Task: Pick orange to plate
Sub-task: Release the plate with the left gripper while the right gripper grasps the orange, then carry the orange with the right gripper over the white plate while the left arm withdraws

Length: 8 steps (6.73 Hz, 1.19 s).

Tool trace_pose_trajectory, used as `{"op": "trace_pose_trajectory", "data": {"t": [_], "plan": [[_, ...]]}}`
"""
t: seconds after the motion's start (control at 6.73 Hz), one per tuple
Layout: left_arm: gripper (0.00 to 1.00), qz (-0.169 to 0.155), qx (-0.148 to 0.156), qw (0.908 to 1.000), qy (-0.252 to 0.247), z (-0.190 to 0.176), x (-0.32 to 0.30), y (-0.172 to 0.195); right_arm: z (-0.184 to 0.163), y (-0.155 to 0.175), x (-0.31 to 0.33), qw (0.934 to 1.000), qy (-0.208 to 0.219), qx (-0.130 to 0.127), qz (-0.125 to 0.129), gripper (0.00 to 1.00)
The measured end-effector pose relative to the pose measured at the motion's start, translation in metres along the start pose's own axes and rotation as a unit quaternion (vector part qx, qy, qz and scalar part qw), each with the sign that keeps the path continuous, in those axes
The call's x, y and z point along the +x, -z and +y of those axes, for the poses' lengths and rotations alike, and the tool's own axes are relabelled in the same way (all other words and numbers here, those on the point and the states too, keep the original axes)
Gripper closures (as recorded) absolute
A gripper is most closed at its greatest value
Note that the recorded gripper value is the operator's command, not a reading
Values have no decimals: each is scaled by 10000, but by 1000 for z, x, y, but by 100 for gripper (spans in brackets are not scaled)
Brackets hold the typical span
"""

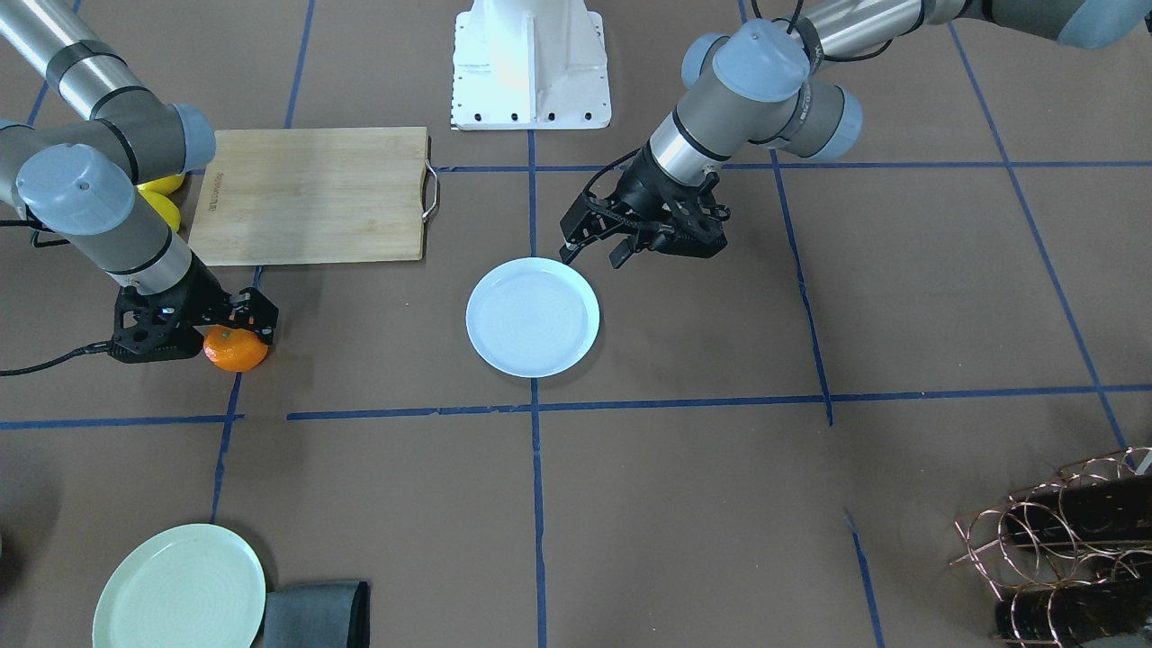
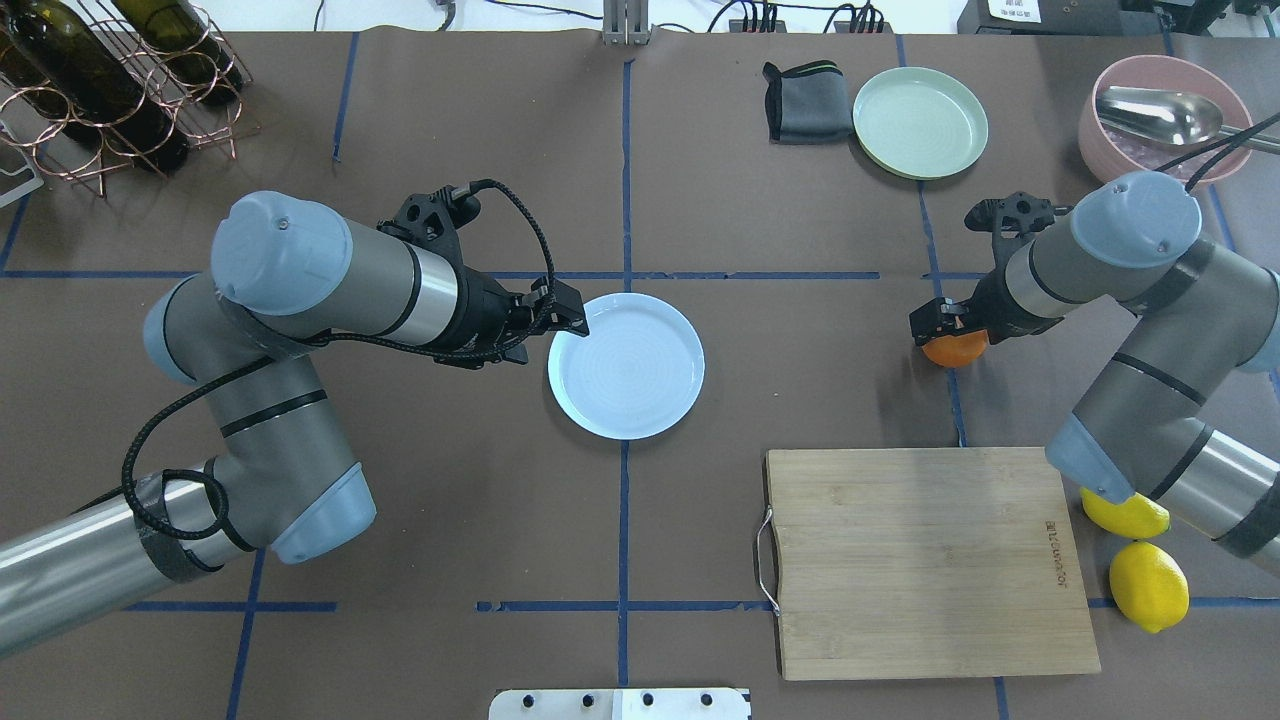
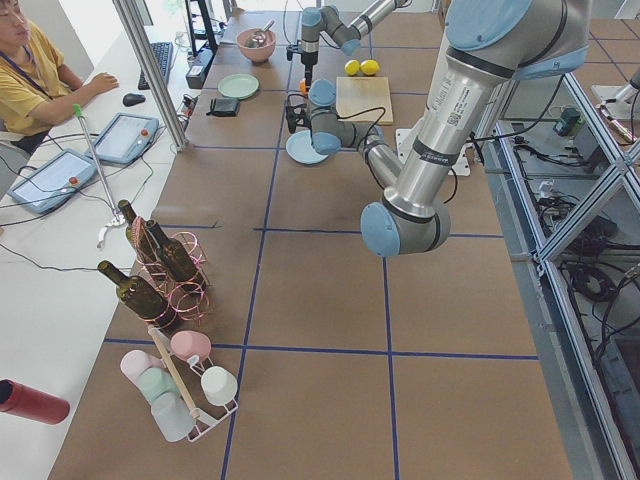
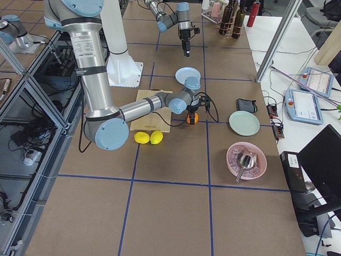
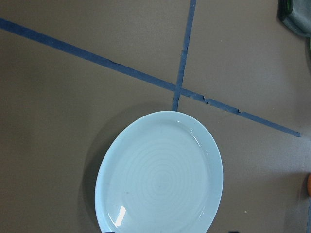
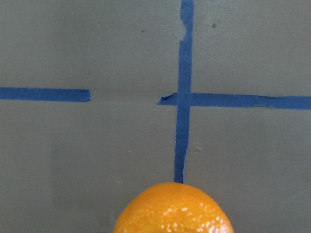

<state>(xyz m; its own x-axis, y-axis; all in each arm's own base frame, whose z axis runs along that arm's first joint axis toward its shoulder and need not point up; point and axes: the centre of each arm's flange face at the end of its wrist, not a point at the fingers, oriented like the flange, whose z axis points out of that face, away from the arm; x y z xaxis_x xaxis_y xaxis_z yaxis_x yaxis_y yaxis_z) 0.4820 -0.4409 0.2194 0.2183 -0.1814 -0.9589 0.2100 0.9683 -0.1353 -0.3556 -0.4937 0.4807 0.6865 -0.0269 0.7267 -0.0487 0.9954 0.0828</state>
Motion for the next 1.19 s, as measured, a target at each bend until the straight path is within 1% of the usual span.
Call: {"op": "trace_pose_trajectory", "data": {"t": [0.15,0.45,0.59,0.74,0.89,1.04,1.19], "plan": [[18,1,1,10000,-4,0,0,0,-1,-1,0,10000,-5,2,6,100],[18,56,27,10000,-21,-1,3,6,-2,5,-9,10000,29,26,-77,100],[18,176,84,9998,-52,-5,11,21,-8,16,-32,9997,-19,90,-228,100],[18,353,179,9992,-93,-11,19,44,-14,28,-83,9984,-248,134,-490,100],[18,522,265,9982,-123,-19,24,72,-12,36,-145,9953,-573,121,-774,100],[18,666,264,9973,-148,-33,23,101,-9,41,-204,9911,-882,134,-987,100],[18,795,170,9965,-193,-49,10,128,-5,39,-252,9879,-1085,201,-1094,100]]}}
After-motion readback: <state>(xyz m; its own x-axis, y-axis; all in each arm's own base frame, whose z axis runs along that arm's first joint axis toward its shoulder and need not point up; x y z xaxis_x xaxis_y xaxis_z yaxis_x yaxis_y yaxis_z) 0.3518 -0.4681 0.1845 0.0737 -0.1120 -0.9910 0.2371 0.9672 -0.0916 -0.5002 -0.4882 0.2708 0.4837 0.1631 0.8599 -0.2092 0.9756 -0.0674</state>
